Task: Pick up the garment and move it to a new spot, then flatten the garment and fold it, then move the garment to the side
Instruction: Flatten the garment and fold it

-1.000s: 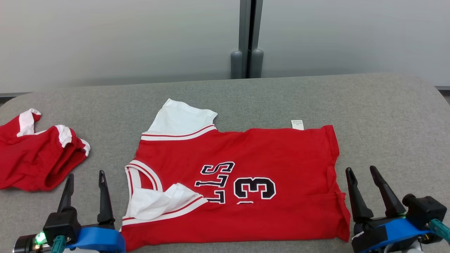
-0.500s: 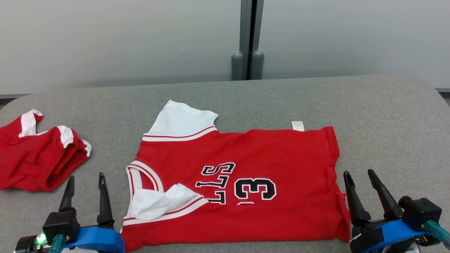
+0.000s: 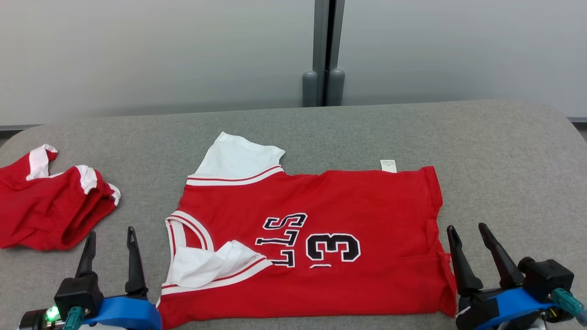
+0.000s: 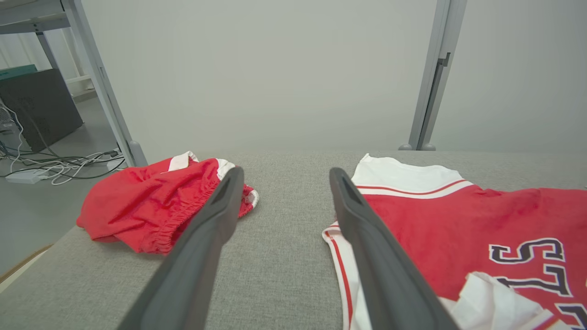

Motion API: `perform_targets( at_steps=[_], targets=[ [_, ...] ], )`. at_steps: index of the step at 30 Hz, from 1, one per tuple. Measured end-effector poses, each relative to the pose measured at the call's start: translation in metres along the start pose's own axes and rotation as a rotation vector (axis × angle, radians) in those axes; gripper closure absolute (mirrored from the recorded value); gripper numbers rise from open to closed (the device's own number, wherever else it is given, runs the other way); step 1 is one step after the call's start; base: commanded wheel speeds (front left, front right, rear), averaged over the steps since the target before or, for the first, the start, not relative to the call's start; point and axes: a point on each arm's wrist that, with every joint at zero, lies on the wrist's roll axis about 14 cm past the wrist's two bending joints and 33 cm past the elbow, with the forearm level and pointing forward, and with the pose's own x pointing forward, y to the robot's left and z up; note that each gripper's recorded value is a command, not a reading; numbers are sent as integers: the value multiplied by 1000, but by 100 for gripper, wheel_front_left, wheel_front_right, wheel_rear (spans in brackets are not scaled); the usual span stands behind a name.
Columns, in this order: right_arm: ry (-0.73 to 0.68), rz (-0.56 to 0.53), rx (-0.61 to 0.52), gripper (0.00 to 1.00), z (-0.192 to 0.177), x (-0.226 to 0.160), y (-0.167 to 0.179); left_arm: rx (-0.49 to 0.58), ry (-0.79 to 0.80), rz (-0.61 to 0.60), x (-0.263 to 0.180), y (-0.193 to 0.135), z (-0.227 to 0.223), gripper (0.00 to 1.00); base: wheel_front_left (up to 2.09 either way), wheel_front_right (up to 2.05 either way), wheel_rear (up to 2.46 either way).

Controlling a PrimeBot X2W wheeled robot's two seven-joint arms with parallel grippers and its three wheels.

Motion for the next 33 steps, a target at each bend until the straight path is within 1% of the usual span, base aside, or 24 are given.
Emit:
perform_targets(
  at_steps=[33],
  targets=[
    [3, 10, -4, 0, -1, -5, 4, 1, -9, 7, -8, 4, 2, 0, 0, 0, 0]
  ],
)
